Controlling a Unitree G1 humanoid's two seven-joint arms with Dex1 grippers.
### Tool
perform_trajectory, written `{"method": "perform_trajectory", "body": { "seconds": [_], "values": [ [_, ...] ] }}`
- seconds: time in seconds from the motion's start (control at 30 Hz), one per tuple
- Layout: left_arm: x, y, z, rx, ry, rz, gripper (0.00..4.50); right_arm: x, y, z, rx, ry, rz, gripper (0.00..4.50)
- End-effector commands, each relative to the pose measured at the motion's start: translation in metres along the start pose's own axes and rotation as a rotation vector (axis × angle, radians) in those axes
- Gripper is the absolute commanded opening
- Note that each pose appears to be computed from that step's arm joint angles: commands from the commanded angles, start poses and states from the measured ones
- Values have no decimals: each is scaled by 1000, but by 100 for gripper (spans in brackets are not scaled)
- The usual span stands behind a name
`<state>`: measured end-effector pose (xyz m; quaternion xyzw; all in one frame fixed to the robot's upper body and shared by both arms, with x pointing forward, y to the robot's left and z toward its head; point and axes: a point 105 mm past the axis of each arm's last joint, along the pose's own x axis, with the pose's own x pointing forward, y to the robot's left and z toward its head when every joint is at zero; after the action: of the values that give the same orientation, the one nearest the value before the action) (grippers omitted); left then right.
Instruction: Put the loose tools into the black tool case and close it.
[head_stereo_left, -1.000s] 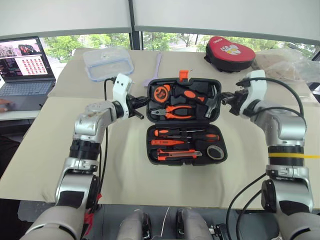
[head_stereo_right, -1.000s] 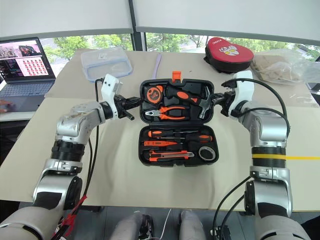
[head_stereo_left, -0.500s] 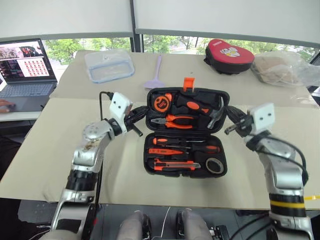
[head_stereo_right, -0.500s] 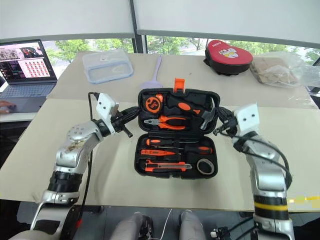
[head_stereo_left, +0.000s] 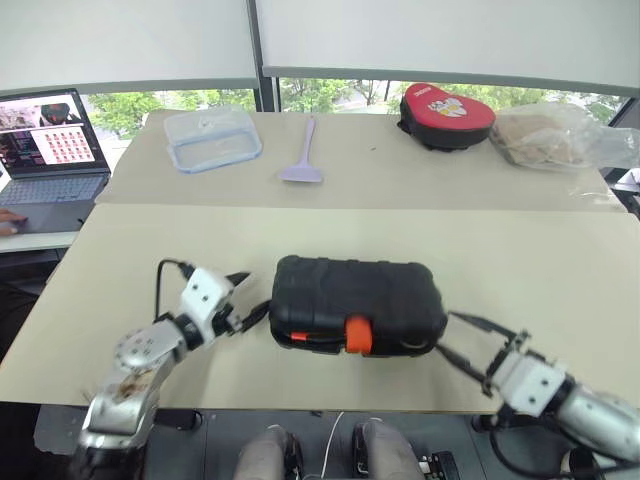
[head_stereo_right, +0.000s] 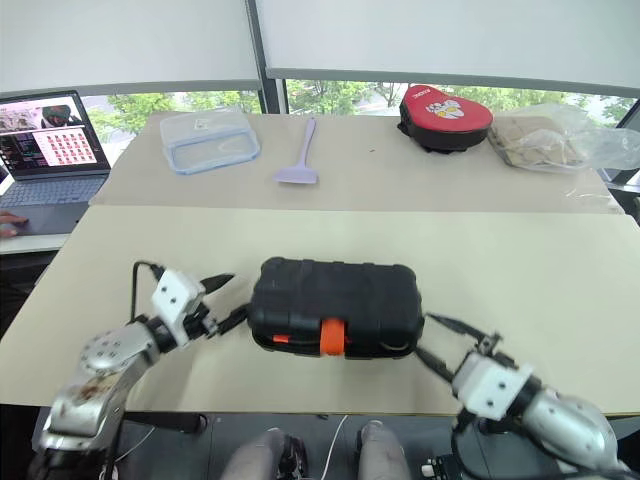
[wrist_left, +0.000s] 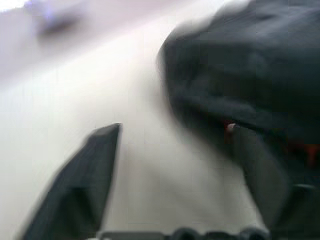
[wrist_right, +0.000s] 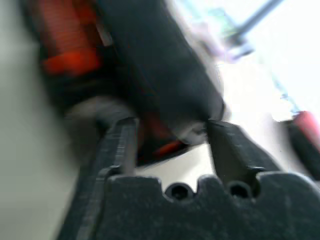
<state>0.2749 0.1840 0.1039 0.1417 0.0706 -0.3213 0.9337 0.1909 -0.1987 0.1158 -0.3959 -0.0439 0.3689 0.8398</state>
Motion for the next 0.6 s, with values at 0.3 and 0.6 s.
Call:
{"method": "perform_trajectory", "body": {
  "seconds": [0.3, 0.6],
  "values": [
    [5, 62, 22, 158, 131, -258, 399, -8, 29, 8, 157, 17, 388, 261],
    [98, 42, 55, 390, 34, -422, 109, 29, 28, -1, 110, -1, 505, 0]
  ]
}}
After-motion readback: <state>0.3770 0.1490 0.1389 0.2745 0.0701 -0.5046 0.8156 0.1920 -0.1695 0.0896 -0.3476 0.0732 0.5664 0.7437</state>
